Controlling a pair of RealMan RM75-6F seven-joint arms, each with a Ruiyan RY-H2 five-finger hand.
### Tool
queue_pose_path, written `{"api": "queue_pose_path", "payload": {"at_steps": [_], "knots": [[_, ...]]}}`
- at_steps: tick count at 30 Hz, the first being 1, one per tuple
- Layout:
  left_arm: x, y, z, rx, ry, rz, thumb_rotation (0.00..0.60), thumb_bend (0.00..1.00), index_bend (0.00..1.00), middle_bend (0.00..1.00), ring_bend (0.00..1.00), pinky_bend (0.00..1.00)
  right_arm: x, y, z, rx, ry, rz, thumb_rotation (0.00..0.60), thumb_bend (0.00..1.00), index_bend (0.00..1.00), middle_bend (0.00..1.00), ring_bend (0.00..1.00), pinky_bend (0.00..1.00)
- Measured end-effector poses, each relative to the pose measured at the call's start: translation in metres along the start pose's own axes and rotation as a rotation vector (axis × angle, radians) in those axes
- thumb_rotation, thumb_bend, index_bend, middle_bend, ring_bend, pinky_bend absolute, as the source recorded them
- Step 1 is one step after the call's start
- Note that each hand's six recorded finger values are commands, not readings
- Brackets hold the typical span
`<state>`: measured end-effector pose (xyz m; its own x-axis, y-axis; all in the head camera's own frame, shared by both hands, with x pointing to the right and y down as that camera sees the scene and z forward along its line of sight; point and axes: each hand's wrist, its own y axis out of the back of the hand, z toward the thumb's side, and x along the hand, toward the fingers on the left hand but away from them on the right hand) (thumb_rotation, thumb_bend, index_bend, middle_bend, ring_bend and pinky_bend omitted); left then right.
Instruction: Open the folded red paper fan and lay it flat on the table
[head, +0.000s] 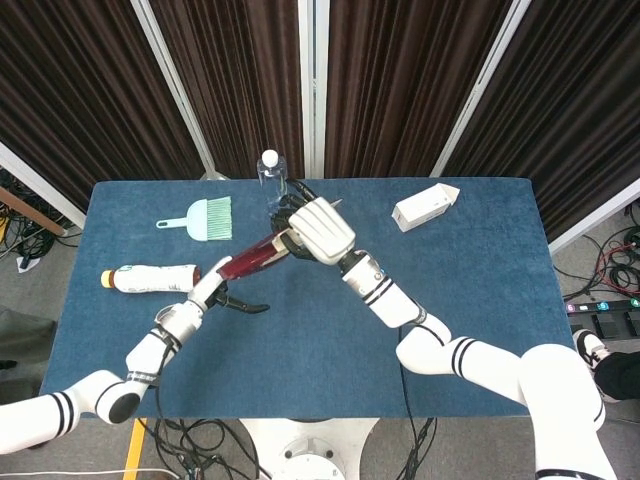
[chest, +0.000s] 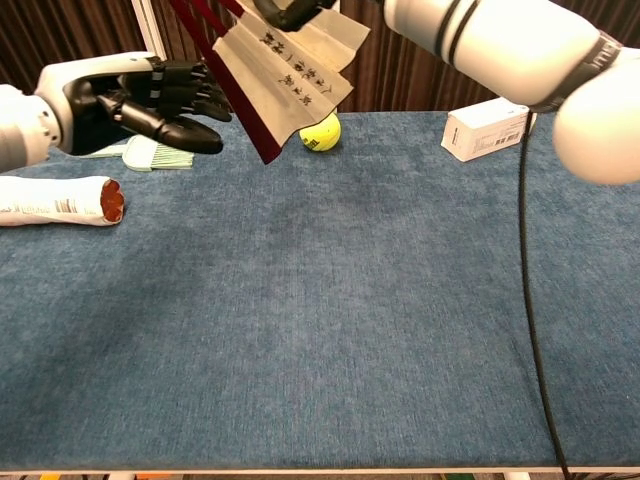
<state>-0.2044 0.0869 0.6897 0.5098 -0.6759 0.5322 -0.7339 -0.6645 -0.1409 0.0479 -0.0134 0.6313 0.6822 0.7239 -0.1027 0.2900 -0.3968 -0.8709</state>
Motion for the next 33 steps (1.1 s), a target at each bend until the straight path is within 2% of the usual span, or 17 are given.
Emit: {"api": "queue_pose_path", "payload": {"at_steps": [10, 13, 16, 22, 24, 27, 33], "knots": [[0.015, -0.004, 0.000, -0.077, 0.061, 0.083, 0.600, 0.00, 0.24, 0.23, 0.16, 0.22, -0.013, -0.005, 0.017, 0.004, -0.023, 0.015, 0.600, 0.61, 0.71, 0.56, 0.28, 0.08], [0.018, -0.004, -0.001, -0.122, 0.078, 0.115, 0.600, 0.00, 0.29, 0.29, 0.22, 0.23, -0.014, -0.008, 0.020, 0.003, -0.035, 0.016, 0.600, 0.61, 0.70, 0.56, 0.27, 0.07], [0.020, -0.002, -0.003, -0.183, 0.096, 0.157, 0.600, 0.01, 0.37, 0.38, 0.29, 0.30, -0.015, -0.011, 0.024, -0.001, -0.049, 0.014, 0.600, 0.61, 0.70, 0.56, 0.27, 0.07], [0.024, 0.005, -0.008, -0.281, 0.127, 0.277, 0.600, 0.20, 0.57, 0.58, 0.47, 0.44, -0.014, -0.013, 0.027, -0.018, -0.071, 0.004, 0.600, 0.61, 0.70, 0.56, 0.27, 0.07], [0.025, 0.007, -0.010, -0.281, 0.132, 0.315, 0.600, 0.26, 0.63, 0.65, 0.54, 0.49, -0.013, -0.013, 0.027, -0.025, -0.074, 0.002, 0.600, 0.61, 0.70, 0.56, 0.27, 0.07], [0.025, 0.010, -0.012, -0.268, 0.132, 0.358, 0.600, 0.32, 0.69, 0.72, 0.60, 0.54, -0.010, -0.012, 0.027, -0.031, -0.079, -0.004, 0.600, 0.61, 0.70, 0.56, 0.27, 0.07], [0.022, 0.015, -0.017, -0.182, 0.139, 0.372, 0.600, 0.33, 0.70, 0.73, 0.60, 0.55, -0.003, -0.009, 0.023, -0.006, -0.070, -0.005, 0.600, 0.61, 0.70, 0.56, 0.27, 0.07]]}}
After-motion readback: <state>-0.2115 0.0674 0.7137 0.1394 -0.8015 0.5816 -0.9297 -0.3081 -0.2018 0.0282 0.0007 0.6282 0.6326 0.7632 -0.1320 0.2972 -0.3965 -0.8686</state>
